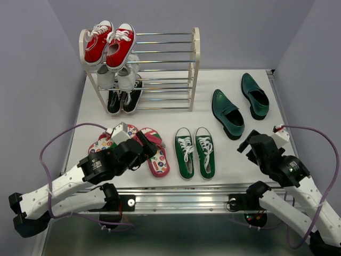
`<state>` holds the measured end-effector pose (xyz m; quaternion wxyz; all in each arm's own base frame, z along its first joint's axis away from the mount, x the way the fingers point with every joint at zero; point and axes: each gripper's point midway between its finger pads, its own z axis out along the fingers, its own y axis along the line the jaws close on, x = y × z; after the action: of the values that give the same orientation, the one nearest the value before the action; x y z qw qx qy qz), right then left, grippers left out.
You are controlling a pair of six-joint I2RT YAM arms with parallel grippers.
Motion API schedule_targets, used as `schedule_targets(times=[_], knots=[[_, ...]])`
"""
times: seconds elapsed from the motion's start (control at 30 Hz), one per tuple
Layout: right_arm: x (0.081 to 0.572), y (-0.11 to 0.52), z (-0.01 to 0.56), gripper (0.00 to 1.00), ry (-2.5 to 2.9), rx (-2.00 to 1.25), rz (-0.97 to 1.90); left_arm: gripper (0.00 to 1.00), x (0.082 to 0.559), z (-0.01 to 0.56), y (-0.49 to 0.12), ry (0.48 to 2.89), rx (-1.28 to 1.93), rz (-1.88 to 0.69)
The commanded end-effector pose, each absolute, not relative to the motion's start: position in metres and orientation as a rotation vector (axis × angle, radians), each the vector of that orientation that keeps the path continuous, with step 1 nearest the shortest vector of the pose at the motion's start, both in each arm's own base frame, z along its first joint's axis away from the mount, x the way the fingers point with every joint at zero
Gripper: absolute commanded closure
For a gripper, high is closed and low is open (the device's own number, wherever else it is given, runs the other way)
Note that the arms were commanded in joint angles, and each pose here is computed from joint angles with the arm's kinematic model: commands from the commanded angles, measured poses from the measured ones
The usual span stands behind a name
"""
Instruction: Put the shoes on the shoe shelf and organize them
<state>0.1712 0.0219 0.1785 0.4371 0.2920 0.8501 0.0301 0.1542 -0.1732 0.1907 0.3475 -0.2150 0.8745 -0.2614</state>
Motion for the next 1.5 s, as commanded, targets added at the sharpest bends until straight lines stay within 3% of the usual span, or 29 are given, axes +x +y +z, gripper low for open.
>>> schedule_targets(times=[0.0, 0.43, 0.77, 1.0, 1.33, 1.47], knots=[[0.179, 0.021, 0.18, 0.0, 2.101, 0.744, 0.035, 0.01, 0.154, 0.186, -0.173, 2.284, -0.57, -0.645], [0.204, 0.053, 0.163, 0.0, 2.222, 0.62, 0.039, 0.01, 0.154, 0.148, -0.29, 2.494, -0.259, -0.687], [0.206, 0.045, 0.156, 0.0, 2.225, 0.593, -0.04, 0.01, 0.145, 0.114, -0.35, 2.618, -0.042, -0.473], [0.203, 0.044, 0.153, 0.0, 2.212, 0.608, -0.017, 0.01, 0.139, 0.084, -0.348, 2.697, -0.002, -0.286], [0.204, 0.043, 0.148, 0.0, 2.221, 0.616, -0.04, 0.02, 0.137, 0.073, -0.348, 2.712, 0.007, -0.278], [0.204, 0.042, 0.147, 0.0, 2.216, 0.627, -0.043, 0.11, 0.134, 0.065, -0.347, 2.732, 0.026, -0.251]])
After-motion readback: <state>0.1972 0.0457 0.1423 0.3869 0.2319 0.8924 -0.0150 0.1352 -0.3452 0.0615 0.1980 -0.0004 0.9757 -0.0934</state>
